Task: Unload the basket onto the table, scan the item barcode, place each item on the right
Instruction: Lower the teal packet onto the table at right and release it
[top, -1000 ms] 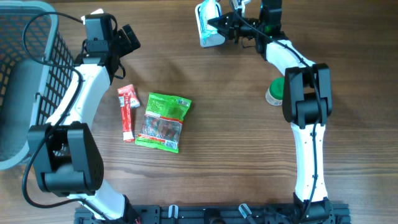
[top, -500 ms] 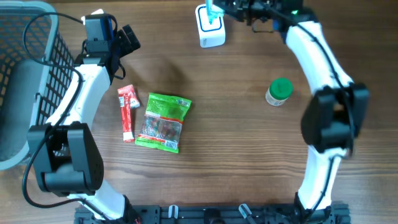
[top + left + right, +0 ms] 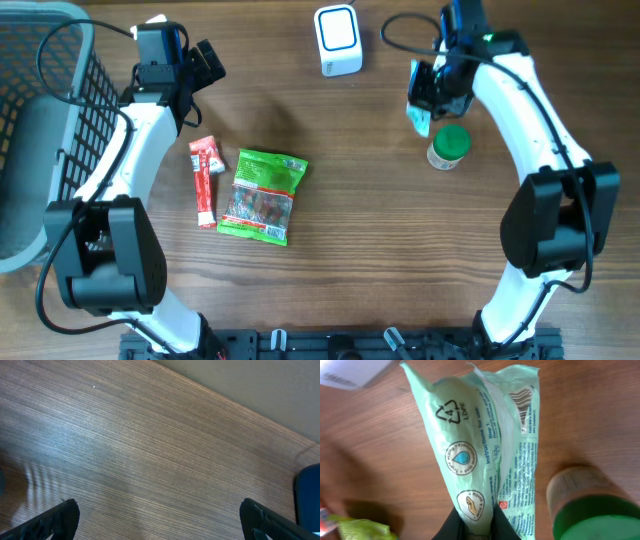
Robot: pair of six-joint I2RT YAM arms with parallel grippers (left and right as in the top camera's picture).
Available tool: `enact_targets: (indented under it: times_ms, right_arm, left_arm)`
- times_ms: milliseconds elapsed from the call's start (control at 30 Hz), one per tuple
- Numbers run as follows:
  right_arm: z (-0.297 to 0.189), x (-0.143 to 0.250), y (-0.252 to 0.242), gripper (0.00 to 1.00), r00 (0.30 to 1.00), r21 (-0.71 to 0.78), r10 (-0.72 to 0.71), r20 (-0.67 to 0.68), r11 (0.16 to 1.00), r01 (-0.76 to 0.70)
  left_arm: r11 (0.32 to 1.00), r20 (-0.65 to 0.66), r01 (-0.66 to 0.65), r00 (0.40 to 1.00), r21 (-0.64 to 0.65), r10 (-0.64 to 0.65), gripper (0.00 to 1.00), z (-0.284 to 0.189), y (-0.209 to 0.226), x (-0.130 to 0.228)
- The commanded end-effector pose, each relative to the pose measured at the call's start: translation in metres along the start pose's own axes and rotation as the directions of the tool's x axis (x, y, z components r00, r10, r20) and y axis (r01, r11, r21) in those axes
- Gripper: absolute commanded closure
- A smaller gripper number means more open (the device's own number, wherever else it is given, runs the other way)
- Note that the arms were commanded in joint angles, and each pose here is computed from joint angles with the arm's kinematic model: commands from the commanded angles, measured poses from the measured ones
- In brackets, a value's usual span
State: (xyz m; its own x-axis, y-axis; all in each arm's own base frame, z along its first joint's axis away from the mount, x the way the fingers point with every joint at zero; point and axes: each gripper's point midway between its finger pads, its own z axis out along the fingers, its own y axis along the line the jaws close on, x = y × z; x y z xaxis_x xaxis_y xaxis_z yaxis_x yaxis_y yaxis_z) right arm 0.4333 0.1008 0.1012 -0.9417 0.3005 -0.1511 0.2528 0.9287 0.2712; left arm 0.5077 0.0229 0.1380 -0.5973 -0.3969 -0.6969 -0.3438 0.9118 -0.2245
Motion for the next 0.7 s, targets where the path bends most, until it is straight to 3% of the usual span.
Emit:
enact_targets:
  times_ms: [0, 133, 300, 533, 600, 667]
  right_arm:
    - [0.022, 0.015, -0.010, 0.96, 1.000, 0.043, 0.028, -0.013, 0.999, -0.027]
    - [0.031, 0.030, -0.054, 0.96, 0.993, 0.240, 0.116, -0.005, 0.964, -0.111]
    - [0.027, 0.043, -0.077, 0.96, 0.992, 0.359, 0.125, -0.024, 0.927, -0.108]
    - [0.030, 0.064, -0.081, 0.94, 0.976, 0.344, -0.112, -0.186, 0.923, 0.171]
    - [0.036, 0.077, -0.085, 0.90, 0.968, 0.352, -0.113, -0.224, 0.917, 0.188]
    - [0.041, 0.089, -0.087, 0.74, 0.958, 0.355, -0.128, -0.256, 0.910, 0.217]
  left_arm:
    - [1.000, 0.002, -0.013, 1.000, -0.008, 0.013, 0.00, 0.002, 0.001, 0.000]
    - [1.000, 0.002, -0.013, 1.000, -0.008, 0.013, 0.00, 0.002, 0.001, 0.000]
    - [1.000, 0.002, -0.013, 1.000, -0.008, 0.013, 0.00, 0.002, 0.001, 0.000]
    - [1.000, 0.002, -0.013, 1.000, -0.008, 0.013, 0.00, 0.002, 0.001, 0.000]
    - [1.000, 0.002, -0.013, 1.000, -0.008, 0.013, 0.00, 0.002, 0.001, 0.000]
    - [1.000, 0.002, -0.013, 1.000, -0.008, 0.013, 0.00, 0.002, 0.001, 0.000]
